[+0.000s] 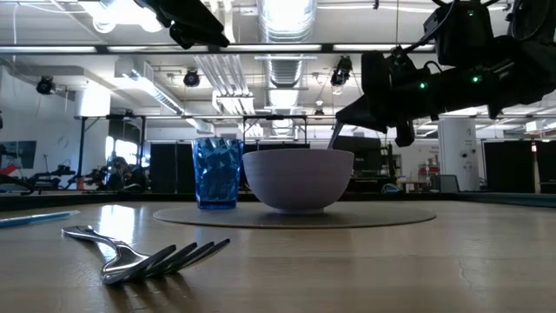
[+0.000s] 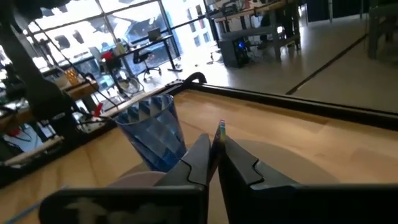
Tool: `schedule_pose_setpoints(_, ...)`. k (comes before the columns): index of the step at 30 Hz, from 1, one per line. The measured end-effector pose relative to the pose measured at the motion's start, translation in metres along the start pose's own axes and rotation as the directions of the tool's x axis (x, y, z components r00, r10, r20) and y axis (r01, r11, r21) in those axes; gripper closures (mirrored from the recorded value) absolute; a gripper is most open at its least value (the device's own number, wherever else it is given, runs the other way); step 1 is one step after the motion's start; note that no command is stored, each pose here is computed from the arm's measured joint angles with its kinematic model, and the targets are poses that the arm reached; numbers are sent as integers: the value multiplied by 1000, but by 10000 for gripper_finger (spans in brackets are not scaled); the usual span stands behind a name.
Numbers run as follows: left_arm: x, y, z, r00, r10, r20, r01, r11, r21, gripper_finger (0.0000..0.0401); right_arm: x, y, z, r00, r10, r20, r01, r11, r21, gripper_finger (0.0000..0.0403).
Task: Pick & Place Utensil
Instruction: Put the purple spoon into the purple bowl
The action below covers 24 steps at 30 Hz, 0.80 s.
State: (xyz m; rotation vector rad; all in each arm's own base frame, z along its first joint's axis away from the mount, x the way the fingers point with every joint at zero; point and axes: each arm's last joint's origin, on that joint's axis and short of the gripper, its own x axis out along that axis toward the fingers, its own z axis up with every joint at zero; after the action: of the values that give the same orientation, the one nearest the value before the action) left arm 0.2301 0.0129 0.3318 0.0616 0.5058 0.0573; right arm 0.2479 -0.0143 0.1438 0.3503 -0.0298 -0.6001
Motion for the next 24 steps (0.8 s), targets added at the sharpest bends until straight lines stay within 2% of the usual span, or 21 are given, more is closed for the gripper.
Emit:
schedule_pose_setpoints(18, 0, 0, 0, 1000, 0, 0, 0, 1000, 1, 199, 0, -5, -6, 997, -44, -60, 42, 998, -43, 382)
schedule_pose_setpoints(24, 0, 0, 0, 1000, 0, 0, 0, 1000, 0, 199, -1, -6, -8, 995, -54, -79, 48, 996, -70, 358)
